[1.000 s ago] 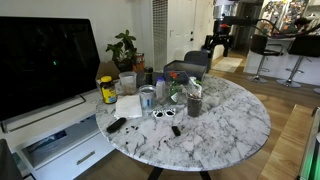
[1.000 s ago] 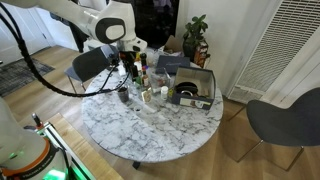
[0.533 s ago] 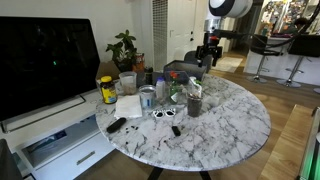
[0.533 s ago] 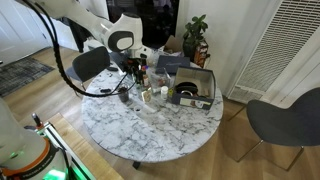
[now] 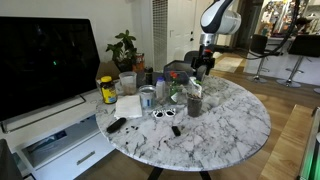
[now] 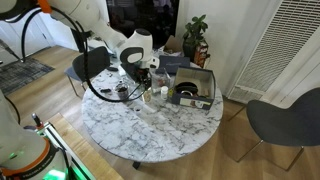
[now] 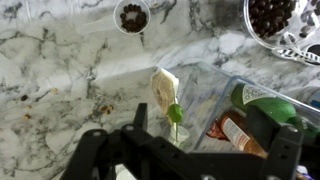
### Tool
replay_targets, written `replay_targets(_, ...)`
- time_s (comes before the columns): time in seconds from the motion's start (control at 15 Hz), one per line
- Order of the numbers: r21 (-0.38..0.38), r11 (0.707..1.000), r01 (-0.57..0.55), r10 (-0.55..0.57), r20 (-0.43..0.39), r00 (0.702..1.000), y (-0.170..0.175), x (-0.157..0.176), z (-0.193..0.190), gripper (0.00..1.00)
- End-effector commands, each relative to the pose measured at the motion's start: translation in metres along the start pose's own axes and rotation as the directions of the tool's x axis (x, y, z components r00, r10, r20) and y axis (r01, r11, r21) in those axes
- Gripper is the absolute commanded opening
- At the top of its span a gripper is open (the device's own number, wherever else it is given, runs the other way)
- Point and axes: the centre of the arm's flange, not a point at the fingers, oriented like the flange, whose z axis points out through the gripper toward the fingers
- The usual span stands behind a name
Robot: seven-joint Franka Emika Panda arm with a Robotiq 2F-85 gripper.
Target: Put the white packet in the box
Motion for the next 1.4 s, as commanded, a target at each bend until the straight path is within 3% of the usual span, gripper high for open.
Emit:
replay_targets(0.0, 0.038, 0.999, 0.016, -0.016, -0.013, 1.000, 0.010, 0.015, 0.022, 1.00)
replay_targets(0.13, 0.044, 0.999, 0.022, -0.021, -0.014, 1.000, 0.014, 0.018, 0.028, 0.96)
replay_targets(0.67, 0.065, 0.998, 0.012, -0.010, -0.027, 1.000, 0.019, 0.026, 0.047, 0.31)
replay_targets(1.0, 0.064, 0.998, 0.006, -0.005, -0.019, 1.000, 0.018, 0.029, 0.060, 0.21)
replay_targets(1.07, 0.060, 0.998, 0.001, 0.000, -0.015, 1.000, 0.020, 0.029, 0.062, 0.04)
replay_targets(1.33, 0.029, 0.999, -0.019, 0.020, -0.025, 0.999, 0.029, 0.025, 0.040, 0.05)
